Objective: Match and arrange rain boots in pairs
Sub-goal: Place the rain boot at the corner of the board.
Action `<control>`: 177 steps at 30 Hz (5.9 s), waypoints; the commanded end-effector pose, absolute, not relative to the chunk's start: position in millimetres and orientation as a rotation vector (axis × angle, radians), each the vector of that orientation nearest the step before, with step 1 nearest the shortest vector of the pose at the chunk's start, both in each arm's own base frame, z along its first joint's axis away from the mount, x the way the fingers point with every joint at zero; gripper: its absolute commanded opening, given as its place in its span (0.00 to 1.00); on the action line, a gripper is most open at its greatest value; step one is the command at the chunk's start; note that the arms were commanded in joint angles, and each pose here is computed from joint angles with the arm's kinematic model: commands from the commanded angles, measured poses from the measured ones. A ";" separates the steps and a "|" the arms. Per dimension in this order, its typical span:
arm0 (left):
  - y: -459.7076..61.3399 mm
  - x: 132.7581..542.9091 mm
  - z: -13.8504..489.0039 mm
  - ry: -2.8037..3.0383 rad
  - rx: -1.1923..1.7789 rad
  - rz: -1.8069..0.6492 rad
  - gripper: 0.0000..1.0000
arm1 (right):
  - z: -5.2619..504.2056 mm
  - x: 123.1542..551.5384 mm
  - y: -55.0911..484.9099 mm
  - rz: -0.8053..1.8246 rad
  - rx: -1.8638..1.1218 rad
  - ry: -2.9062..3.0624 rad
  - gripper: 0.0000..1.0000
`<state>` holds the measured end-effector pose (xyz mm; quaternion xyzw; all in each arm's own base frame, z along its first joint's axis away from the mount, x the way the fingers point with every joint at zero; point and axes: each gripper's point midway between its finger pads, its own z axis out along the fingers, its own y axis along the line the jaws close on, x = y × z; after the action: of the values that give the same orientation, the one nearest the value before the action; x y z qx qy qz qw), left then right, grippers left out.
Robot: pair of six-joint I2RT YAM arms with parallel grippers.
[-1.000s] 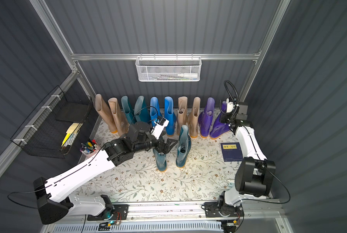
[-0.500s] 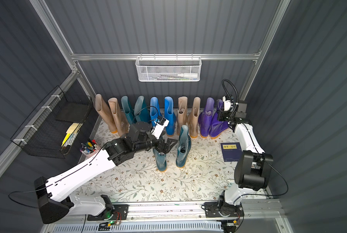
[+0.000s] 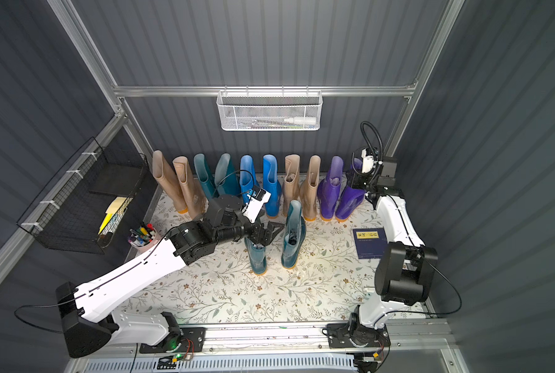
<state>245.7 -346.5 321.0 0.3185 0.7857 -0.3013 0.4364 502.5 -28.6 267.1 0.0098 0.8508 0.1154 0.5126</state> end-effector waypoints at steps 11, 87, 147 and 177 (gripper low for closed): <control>-348.3 245.2 331.0 1.933 0.793 -0.757 0.93 | 289.7 469.0 -42.5 0.249 0.261 2.028 0.88; -338.4 241.5 330.2 1.928 0.773 -0.749 0.94 | 232.2 487.3 -60.2 0.267 0.117 2.043 0.25; -329.6 238.5 328.8 1.927 0.773 -0.725 0.95 | 287.5 519.9 -31.0 0.363 0.129 2.075 0.27; -328.2 238.0 329.0 1.924 0.767 -0.727 0.95 | 299.7 507.2 -9.6 0.438 -0.004 2.022 0.32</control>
<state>240.3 -331.5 324.3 0.3104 0.7842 -0.2957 0.4487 509.2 -12.8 293.9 0.0082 0.8417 0.1877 0.5063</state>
